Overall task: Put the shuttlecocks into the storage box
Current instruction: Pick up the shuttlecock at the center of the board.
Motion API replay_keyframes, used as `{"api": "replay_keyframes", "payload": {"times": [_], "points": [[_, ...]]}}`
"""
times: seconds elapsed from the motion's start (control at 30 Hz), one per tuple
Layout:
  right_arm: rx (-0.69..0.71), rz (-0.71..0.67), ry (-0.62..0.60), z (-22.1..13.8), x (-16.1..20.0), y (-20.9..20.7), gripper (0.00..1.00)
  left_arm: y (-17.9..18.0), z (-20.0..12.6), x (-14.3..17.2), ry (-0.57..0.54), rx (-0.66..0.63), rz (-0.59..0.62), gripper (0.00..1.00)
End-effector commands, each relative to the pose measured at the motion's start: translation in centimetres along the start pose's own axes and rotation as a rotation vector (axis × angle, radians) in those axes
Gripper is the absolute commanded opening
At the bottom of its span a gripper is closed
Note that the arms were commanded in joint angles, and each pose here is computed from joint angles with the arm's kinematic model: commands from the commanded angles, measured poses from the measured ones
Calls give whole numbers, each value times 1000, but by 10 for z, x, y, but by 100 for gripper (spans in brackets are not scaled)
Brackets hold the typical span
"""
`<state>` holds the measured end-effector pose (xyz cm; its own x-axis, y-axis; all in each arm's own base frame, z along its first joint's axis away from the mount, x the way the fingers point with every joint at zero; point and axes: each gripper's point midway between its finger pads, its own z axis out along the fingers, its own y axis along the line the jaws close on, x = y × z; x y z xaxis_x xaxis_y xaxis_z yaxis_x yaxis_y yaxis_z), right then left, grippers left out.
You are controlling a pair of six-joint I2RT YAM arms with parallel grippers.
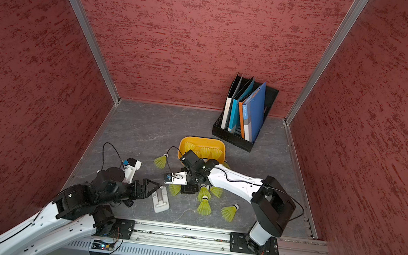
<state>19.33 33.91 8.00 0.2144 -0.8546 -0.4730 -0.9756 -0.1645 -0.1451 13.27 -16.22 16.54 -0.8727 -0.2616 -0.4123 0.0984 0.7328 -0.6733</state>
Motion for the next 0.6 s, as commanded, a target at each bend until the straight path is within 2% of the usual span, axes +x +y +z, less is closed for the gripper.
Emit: {"api": "replay_keyframes", "payload": {"times": [0.0, 0.27, 0.57], "points": [[30, -6, 60, 5, 5, -8, 62, 1, -2, -2, -21, 1, 14, 100], [71, 5, 111, 20, 12, -22, 63, 2, -3, -2, -26, 0, 16, 100], [67, 6, 114, 30, 13, -25, 58, 2, -7, -5, -43, 1, 18, 100]]}}
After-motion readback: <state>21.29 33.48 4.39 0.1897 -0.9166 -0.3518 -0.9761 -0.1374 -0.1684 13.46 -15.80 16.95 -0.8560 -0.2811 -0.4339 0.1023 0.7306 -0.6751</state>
